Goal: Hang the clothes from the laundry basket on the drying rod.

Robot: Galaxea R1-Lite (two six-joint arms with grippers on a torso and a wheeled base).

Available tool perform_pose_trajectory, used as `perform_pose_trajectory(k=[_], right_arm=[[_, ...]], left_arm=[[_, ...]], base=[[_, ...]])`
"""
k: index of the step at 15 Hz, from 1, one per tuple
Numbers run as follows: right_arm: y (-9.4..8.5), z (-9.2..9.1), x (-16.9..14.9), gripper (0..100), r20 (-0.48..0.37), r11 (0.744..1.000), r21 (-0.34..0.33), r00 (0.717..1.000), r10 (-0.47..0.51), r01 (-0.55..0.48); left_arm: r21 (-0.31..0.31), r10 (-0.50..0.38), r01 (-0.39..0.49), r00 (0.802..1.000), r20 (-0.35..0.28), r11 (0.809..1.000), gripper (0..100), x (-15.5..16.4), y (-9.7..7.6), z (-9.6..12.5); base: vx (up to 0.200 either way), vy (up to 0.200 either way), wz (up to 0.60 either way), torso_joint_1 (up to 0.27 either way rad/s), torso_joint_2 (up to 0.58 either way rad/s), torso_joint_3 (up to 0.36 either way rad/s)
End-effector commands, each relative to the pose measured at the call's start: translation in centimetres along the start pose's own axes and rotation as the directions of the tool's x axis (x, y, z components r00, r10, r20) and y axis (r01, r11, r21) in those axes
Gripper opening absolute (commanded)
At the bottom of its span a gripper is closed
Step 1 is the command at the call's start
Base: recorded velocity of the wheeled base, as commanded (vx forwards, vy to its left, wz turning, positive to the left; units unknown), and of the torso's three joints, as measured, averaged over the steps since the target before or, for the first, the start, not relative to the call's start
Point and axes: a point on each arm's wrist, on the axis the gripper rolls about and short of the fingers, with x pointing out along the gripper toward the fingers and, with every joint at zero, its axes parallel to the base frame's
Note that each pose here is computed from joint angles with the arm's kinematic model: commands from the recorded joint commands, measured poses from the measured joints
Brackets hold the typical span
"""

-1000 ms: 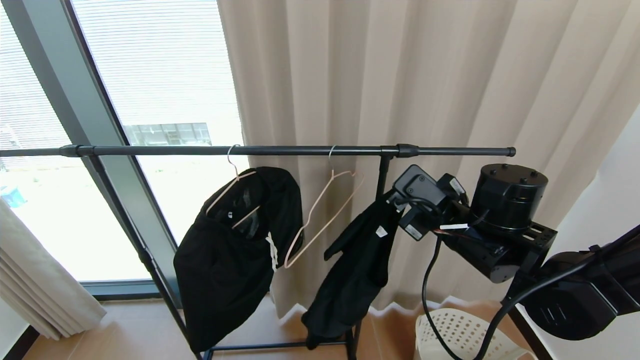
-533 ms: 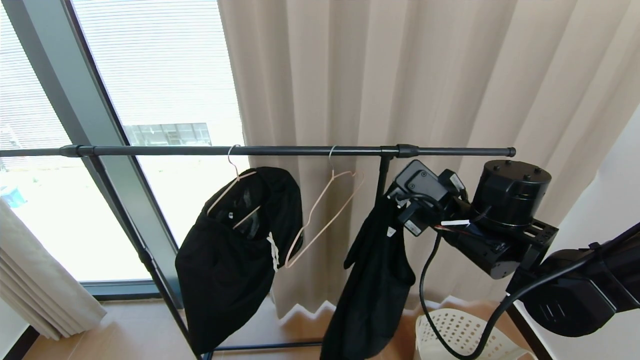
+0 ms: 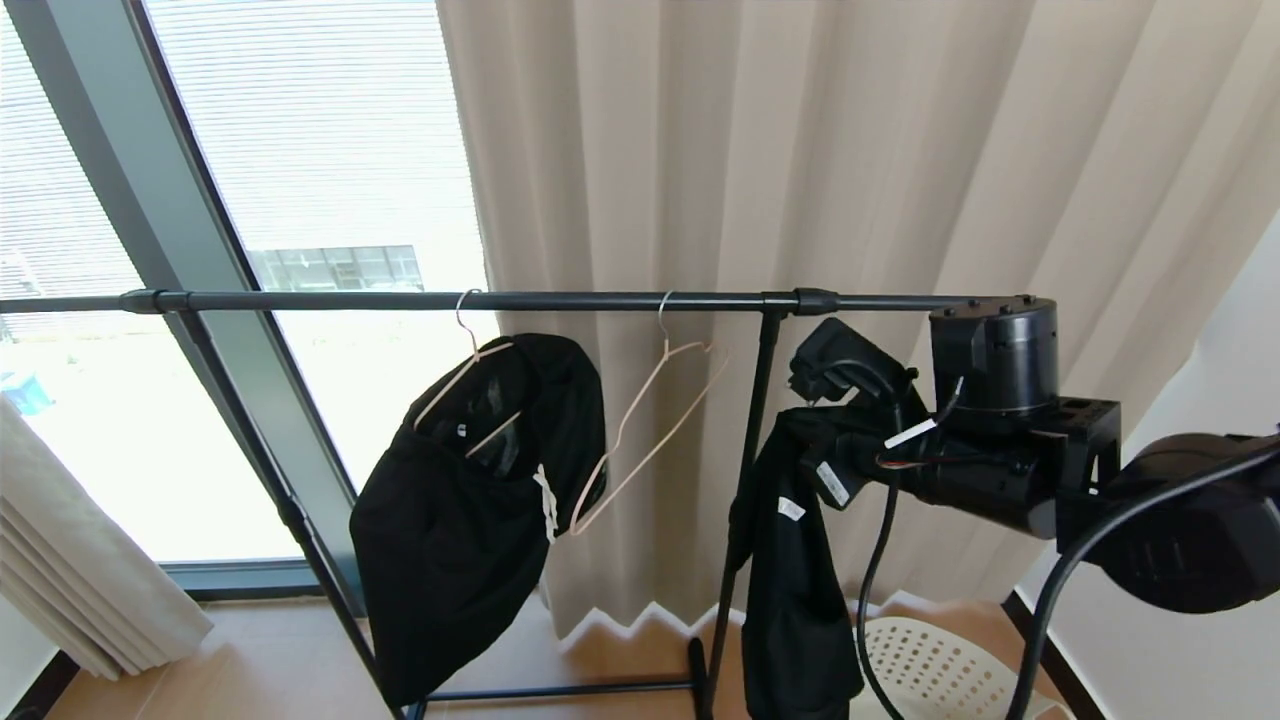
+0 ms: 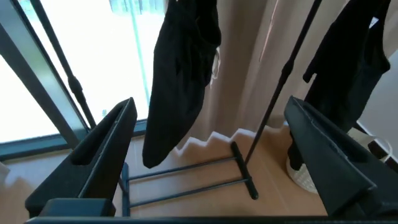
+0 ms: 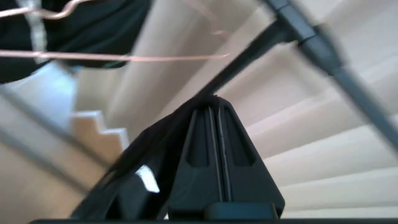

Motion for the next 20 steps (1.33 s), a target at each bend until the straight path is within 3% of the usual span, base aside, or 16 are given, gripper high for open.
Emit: perform_pose_trajectory(k=[1,4,5,6,7,10,12,14,16,19,20], right_arm=[[-2.1,3.6,-3.5,0,0.087,0.986,0.122,0.991,0.101,-0.111],[-2.2,4.1,-3.9,0,0.077,0.959,0.241,0.988,0.131,-0.146],[-2.2,4.0,-3.8,0,0.072,0.953,0.267,0.989,0.132,-0.146],[-2.1,4.0,-3.7,0,0.068,0.951,0.272,0.989,0.135,-0.148],[-1.5,4.0,-3.6,0,0.064,0.937,0.312,0.988,0.143,-0.156],[0.3,4.4,-2.9,0,0.052,0.931,0.332,0.988,0.146,-0.155],[2.2,4.7,-2.5,0,0.038,0.933,0.318,0.986,0.162,-0.166],[2.9,5.1,-2.1,0,0.033,0.929,0.339,0.988,0.15,-0.152],[3.1,5.3,-2.0,0,0.012,0.918,0.389,0.997,0.072,-0.071],[3.8,5.4,-2.1,0,-0.001,0.901,0.433,0.999,0.04,-0.036],[4.2,5.4,-2.0,0,-0.004,0.903,0.428,0.999,0.046,-0.04]], left_arm=[[-0.101,-0.065,0.042,0.97,-0.233,0.994,100,5.6,0.3,4.6],[-0.259,-0.214,0.123,0.908,-0.36,0.958,100,10.7,-2.4,7.0],[-0.275,-0.229,0.117,0.876,-0.423,0.954,100,13.6,-4.4,7.3],[-0.274,-0.234,0.119,0.868,-0.437,0.954,100,14.2,-5.0,7.2],[-0.271,-0.261,0.147,0.852,-0.454,0.951,100,16.9,-6.8,6.6],[-0.255,-0.322,0.23,0.847,-0.423,0.939,100,20.9,-9.7,5.6],[-0.238,-0.358,0.277,0.82,-0.447,0.931,100,22.4,-11.9,5.0],[-0.227,-0.382,0.31,0.803,-0.459,0.923,100,23.7,-13.6,4.7],[-0.216,-0.407,0.345,0.783,-0.471,0.914,100,24.2,-15.3,4.1],[-0.209,-0.416,0.36,0.784,-0.461,0.909,100,24.7,-16.6,3.3],[-0.185,-0.372,0.323,0.804,-0.464,0.928,100,25.0,-17.2,2.3]], base=[[0.0,0.0,0.0,0.0,0.0,0.0],[0.0,0.0,0.0,0.0,0.0,0.0],[0.0,0.0,0.0,0.0,0.0,0.0],[0.0,0.0,0.0,0.0,0.0,0.0],[0.0,0.0,0.0,0.0,0.0,0.0],[0.0,0.0,0.0,0.0,0.0,0.0],[0.0,0.0,0.0,0.0,0.0,0.0],[0.0,0.0,0.0,0.0,0.0,0.0],[0.0,0.0,0.0,0.0,0.0,0.0],[0.0,0.0,0.0,0.0,0.0,0.0],[0.0,0.0,0.0,0.0,0.0,0.0]])
